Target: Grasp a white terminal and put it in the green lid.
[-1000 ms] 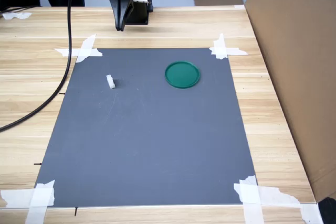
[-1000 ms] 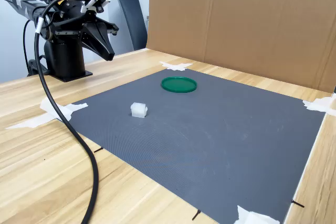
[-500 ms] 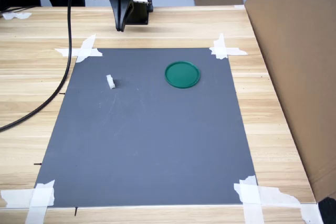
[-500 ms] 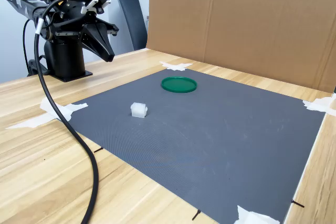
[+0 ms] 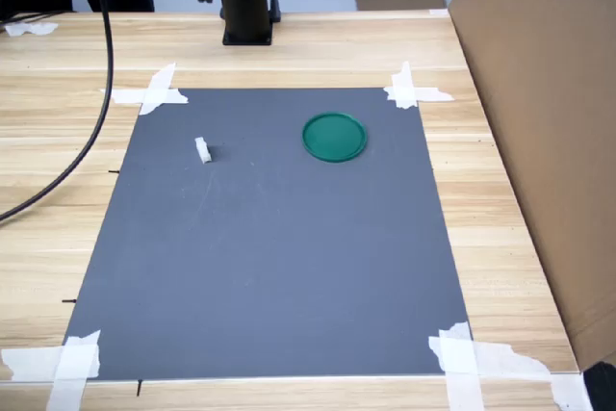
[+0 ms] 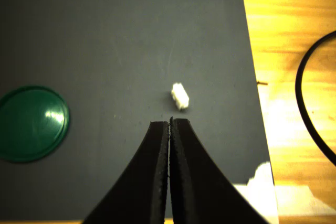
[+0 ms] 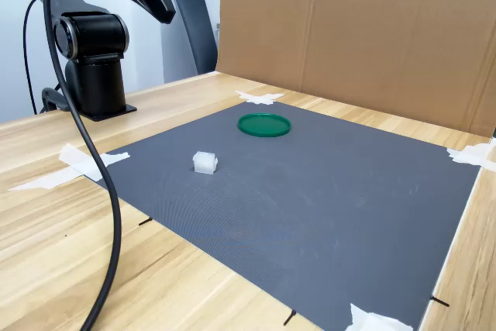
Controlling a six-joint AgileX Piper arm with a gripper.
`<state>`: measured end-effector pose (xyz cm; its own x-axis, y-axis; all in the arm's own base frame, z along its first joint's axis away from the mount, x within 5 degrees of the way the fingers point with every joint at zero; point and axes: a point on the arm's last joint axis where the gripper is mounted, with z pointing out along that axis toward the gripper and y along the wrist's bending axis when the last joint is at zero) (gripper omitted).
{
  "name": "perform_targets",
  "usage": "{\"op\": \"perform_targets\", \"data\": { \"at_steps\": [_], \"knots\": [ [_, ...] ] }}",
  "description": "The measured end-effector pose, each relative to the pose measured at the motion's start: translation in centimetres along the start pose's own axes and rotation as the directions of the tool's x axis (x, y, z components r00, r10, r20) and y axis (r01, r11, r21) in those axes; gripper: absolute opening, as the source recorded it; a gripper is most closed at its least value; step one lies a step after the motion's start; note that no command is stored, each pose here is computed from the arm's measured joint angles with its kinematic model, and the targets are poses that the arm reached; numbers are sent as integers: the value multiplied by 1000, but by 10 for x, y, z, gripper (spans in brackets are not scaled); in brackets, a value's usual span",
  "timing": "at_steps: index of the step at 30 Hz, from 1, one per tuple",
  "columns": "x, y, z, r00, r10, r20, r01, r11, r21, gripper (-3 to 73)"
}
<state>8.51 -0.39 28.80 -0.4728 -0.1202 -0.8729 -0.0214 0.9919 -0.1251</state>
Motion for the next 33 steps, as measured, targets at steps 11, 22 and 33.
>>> {"op": "perform_targets", "data": {
  "at_steps": [11, 22, 33],
  "knots": [
    [-39, -6, -8, 950, -27, -312, 14, 999, -44, -28],
    [-88, -12, 5, 868, -128, -480, 74, 989, -131, -28],
    [-136, -17, 58, 832, -239, -501, 149, 966, -212, -28]
  ]
}}
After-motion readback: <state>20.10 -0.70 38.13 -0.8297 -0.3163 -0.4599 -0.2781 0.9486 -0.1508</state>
